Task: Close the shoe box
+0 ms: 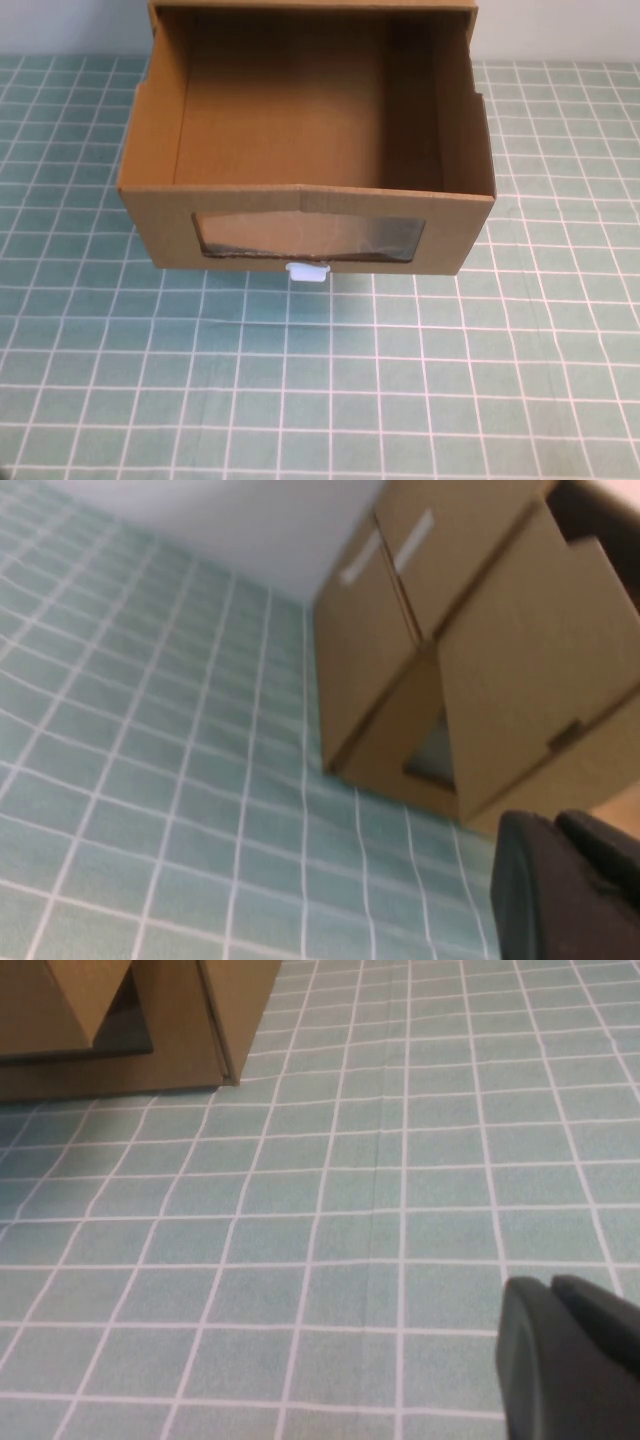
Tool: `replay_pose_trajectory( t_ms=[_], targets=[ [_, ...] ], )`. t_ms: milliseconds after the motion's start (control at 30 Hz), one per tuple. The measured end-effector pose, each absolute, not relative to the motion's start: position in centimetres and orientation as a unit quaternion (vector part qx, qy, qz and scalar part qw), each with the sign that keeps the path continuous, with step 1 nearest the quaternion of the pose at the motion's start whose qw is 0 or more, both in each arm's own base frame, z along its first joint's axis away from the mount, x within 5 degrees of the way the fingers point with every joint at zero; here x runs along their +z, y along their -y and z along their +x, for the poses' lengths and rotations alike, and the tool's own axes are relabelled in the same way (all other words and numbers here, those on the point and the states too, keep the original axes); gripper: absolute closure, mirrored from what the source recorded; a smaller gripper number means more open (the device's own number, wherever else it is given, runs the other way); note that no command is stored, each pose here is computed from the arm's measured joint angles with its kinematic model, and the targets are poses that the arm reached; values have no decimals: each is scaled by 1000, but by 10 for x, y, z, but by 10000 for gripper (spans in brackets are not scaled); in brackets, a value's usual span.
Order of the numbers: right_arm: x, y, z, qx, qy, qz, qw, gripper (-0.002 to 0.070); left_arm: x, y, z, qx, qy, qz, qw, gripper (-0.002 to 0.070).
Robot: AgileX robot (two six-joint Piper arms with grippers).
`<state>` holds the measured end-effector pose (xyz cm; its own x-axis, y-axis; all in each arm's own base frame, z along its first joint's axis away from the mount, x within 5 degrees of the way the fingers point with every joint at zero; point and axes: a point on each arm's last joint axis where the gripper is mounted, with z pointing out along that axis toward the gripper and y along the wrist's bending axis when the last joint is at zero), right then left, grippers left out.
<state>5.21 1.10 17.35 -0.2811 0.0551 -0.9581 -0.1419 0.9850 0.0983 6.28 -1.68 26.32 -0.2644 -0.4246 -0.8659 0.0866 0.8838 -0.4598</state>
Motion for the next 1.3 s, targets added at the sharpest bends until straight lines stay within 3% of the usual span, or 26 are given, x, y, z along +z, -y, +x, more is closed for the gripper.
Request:
replay_pose_trajectory(
  t_ms=[233, 433, 633, 1000, 1300],
  targets=[
    [174, -11, 52, 82, -796, -27, 599, 689, 344, 27, 115, -155, -842, 21, 517, 680],
    [174, -11, 52, 82, -796, -27, 599, 689, 404, 37, 188, -141, -835, 107, 521, 680],
    [174, -11, 52, 82, -796, -27, 599, 689, 445, 45, 263, -143, -815, 158, 539, 680],
    [174, -11, 52, 82, -796, -27, 599, 689, 445, 74, 366, -195, -801, 228, 519, 680],
    [173, -11, 52, 80, -796, -29, 599, 689, 423, 124, 395, -215, -793, 287, 493, 680]
  ],
)
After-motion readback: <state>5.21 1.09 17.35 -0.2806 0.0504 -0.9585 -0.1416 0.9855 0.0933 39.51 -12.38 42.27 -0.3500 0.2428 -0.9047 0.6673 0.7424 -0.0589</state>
